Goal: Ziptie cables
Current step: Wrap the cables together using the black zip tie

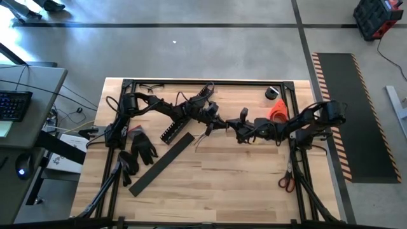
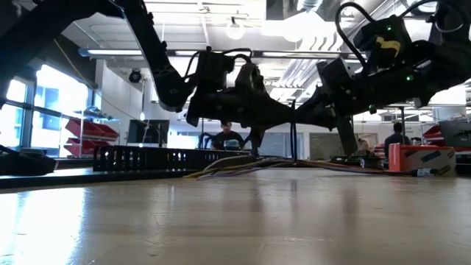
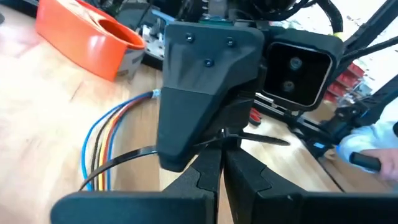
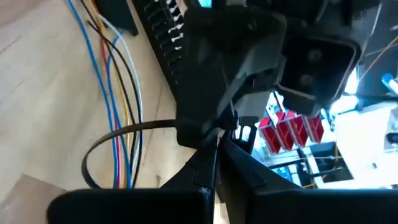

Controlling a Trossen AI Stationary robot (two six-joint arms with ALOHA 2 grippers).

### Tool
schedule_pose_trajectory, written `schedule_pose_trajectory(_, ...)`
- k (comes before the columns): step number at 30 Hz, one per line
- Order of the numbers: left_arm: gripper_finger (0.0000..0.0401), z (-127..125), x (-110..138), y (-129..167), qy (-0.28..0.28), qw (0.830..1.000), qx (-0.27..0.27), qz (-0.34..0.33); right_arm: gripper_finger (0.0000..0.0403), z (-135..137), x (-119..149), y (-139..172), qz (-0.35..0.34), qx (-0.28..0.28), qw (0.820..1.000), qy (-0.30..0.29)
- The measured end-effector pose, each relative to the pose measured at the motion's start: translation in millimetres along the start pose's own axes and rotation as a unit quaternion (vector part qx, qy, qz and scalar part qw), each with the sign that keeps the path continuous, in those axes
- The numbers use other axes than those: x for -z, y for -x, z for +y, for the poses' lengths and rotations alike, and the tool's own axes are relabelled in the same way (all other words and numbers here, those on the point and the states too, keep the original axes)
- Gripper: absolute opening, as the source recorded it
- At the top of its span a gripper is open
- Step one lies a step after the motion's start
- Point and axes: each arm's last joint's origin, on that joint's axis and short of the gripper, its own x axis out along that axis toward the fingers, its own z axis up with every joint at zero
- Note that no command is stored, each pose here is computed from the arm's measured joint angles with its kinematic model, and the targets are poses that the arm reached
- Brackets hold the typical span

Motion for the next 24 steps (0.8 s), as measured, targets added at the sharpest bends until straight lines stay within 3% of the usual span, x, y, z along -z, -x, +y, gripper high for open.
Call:
schedule_pose_trajectory(10,0.0000,12.0,23.4,-8.2,0.031,0.999,0.014,-0.010,0.0000,6.4,-4.2,2.0,-0.011,-0.023,0.999,0.044)
schedule_pose_trajectory(15,0.0000,13.4,24.2,-7.9,0.019,1.000,0.005,-0.012,0.0005,6.4,0.1,0.9,0.001,-0.031,1.000,0.002)
schedule_pose_trajectory(19,0.0000,11.9,25.8,-9.6,0.005,1.000,-0.003,-0.010,0.0045,5.4,4.1,0.3,0.018,-0.037,0.998,-0.039)
schedule_pose_trajectory(24,0.0000,6.2,32.0,-15.1,-0.018,1.000,-0.017,0.001,0.0135,4.1,6.2,6.8,0.047,-0.062,0.994,-0.075)
